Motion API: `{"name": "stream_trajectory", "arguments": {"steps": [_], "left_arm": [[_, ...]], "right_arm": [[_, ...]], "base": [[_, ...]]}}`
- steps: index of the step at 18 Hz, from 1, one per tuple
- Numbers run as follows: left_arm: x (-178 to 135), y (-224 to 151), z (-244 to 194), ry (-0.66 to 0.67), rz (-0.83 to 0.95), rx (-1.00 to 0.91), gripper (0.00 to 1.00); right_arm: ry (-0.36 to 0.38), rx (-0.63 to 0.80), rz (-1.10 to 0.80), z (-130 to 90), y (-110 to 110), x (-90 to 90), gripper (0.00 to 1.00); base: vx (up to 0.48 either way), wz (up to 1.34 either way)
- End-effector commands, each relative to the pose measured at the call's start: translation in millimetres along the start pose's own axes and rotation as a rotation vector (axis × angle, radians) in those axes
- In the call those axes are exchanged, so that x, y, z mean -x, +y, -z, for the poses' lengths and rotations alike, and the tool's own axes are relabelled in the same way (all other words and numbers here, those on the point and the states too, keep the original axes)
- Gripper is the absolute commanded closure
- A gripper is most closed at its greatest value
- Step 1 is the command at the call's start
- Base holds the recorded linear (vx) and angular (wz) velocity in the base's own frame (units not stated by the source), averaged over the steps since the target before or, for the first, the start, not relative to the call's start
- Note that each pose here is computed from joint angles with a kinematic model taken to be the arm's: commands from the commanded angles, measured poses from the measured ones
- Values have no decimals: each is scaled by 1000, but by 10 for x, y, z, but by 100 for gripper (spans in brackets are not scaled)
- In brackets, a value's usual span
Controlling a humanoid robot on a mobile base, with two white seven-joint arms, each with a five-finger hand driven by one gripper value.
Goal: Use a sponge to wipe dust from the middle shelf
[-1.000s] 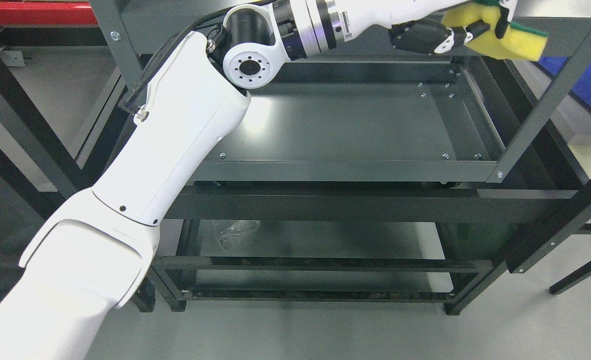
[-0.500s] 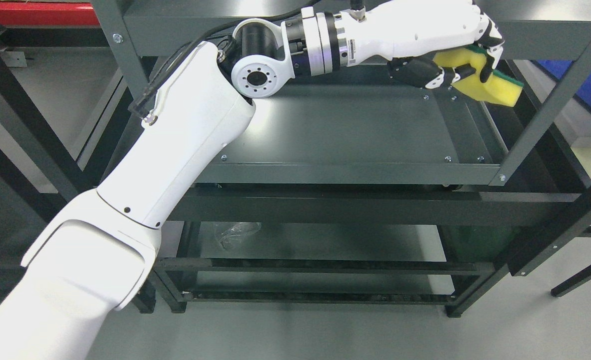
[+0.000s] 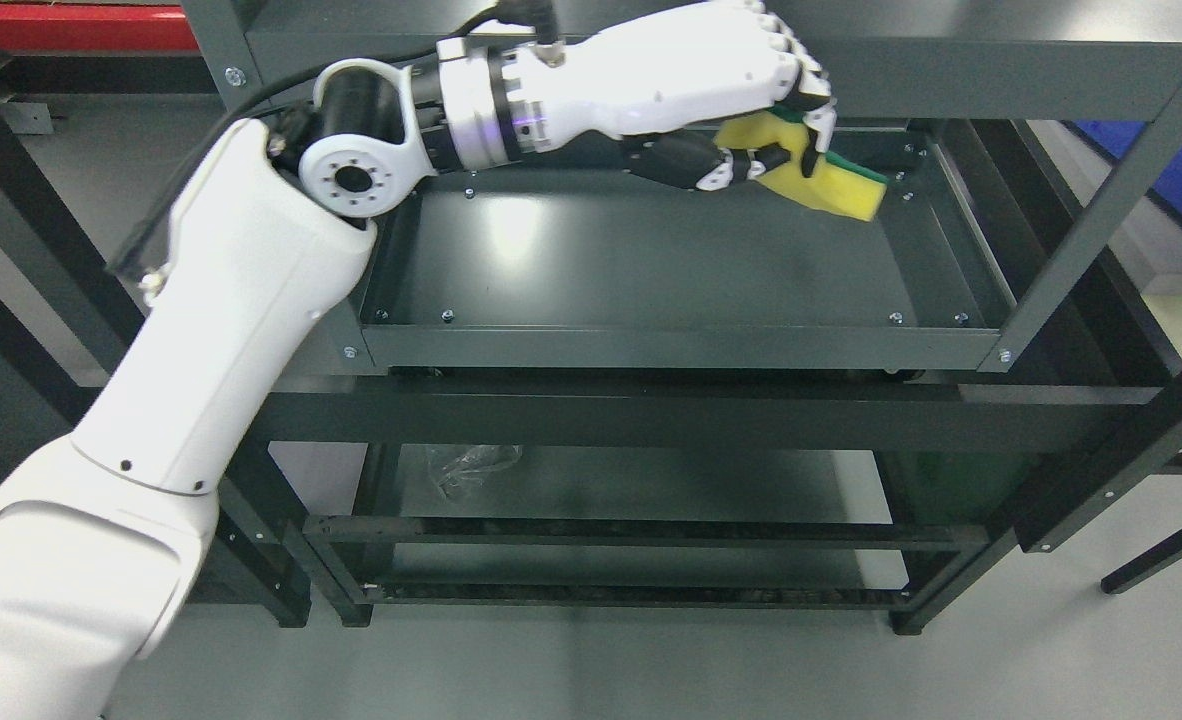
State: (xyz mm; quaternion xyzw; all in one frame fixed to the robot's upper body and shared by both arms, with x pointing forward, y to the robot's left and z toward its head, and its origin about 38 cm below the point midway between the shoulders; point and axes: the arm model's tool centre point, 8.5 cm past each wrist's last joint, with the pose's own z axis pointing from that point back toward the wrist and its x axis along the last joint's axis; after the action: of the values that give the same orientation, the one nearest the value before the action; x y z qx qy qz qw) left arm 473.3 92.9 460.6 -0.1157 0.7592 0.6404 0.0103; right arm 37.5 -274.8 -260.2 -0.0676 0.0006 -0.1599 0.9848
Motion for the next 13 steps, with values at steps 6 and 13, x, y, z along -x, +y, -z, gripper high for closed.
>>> {"name": "stream_trajectory", "arguments": {"steps": [6,13], "left_arm": [[-328,1170,-2951,410,146,-69,98],[-428,1277,-3218,446,111,-78,98]], "right_arm": [[-23,14,3,2,-100,-96,0],[-23,14,3,2,-100,-96,0]], "base": [[0,0],[0,0]]}}
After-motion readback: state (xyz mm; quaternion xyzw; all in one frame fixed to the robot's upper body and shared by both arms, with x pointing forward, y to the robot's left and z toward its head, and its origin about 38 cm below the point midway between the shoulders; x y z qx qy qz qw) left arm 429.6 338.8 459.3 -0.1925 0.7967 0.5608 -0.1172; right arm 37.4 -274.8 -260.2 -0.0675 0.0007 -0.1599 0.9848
